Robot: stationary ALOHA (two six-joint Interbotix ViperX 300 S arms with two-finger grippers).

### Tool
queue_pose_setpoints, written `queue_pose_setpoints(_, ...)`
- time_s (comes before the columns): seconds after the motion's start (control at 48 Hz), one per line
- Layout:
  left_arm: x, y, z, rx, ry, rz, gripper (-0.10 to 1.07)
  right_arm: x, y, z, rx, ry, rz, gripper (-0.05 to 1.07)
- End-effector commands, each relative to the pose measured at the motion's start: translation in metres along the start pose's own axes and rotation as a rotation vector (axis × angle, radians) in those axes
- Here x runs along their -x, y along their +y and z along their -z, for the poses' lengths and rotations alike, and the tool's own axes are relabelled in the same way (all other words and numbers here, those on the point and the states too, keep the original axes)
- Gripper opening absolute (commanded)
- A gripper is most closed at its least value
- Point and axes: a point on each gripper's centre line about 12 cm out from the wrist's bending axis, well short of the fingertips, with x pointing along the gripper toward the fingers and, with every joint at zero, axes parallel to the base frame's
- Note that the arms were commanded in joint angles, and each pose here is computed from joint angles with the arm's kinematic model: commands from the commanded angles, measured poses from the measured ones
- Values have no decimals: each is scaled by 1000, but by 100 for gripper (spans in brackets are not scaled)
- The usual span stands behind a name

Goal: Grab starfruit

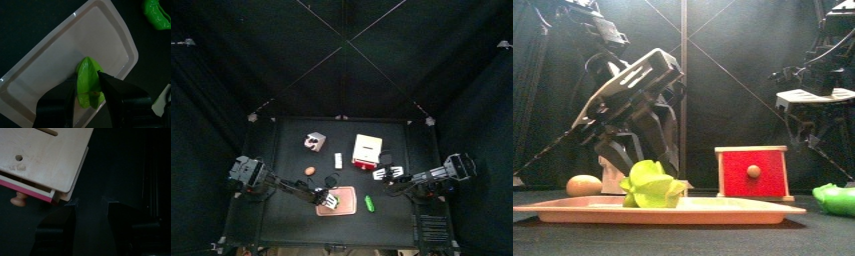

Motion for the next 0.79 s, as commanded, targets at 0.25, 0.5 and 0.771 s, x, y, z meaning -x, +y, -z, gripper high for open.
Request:
queue_pose_setpoints(0.25,20,-10,-8,9,-20,55,67,5,0,-5,-20,-3,-20,79)
queue_pose_setpoints(0.5,17,-8,-7,7,-17,48,67,5,0,-5,-21,-3,-21,79)
queue_pose_setpoints(0.771,16,-8,-6,7,-16,45,67,6,0,-5,-19,-3,-25,79)
